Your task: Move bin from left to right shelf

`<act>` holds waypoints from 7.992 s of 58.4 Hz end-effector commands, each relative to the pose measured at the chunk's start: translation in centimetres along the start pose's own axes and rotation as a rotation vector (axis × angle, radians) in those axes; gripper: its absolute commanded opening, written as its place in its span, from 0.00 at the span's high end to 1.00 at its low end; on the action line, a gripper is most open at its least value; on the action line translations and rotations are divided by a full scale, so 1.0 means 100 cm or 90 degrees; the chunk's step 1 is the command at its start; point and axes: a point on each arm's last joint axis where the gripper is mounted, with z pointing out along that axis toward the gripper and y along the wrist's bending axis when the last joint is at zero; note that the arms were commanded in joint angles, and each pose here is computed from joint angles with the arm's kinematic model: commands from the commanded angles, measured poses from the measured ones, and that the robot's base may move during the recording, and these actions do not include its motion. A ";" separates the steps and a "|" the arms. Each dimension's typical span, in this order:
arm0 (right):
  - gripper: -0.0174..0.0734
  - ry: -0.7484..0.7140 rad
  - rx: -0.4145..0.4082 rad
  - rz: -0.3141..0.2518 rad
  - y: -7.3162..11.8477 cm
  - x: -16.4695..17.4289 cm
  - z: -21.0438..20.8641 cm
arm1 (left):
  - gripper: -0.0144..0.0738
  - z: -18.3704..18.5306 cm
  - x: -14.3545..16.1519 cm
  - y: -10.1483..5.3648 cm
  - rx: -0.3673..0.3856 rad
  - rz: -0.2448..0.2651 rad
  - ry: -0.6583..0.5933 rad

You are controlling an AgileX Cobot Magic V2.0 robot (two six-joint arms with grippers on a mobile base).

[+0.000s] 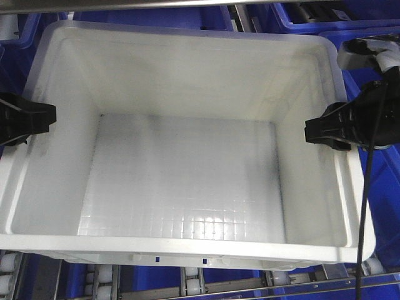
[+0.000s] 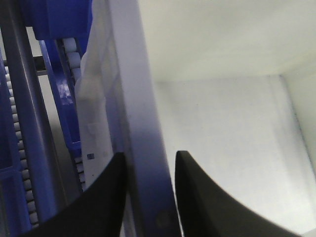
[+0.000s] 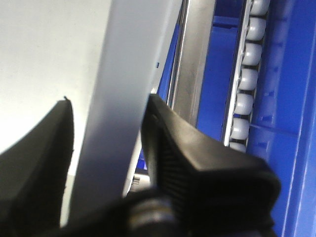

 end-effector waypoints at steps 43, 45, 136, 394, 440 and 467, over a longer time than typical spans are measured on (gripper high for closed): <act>0.81 -0.165 -0.024 0.016 0.007 -0.031 -0.009 | 0.84 -0.004 0.008 -0.010 0.053 -0.054 0.013; 0.81 -0.162 -0.024 0.016 0.006 -0.031 -0.007 | 0.84 -0.004 0.008 -0.010 0.052 -0.053 0.012; 0.69 -0.095 -0.022 0.011 0.003 -0.026 0.010 | 0.68 -0.004 -0.001 -0.004 0.017 -0.027 -0.051; 0.82 -0.622 0.125 -0.150 0.001 0.181 -0.090 | 0.85 -0.106 0.147 0.011 -0.034 0.120 -0.469; 0.82 -0.609 0.120 -0.150 0.001 0.182 -0.088 | 0.84 -0.106 0.147 0.012 -0.056 0.152 -0.468; 0.82 -0.609 0.120 -0.150 0.001 0.182 -0.088 | 0.84 -0.104 0.154 0.015 -0.083 0.192 -0.426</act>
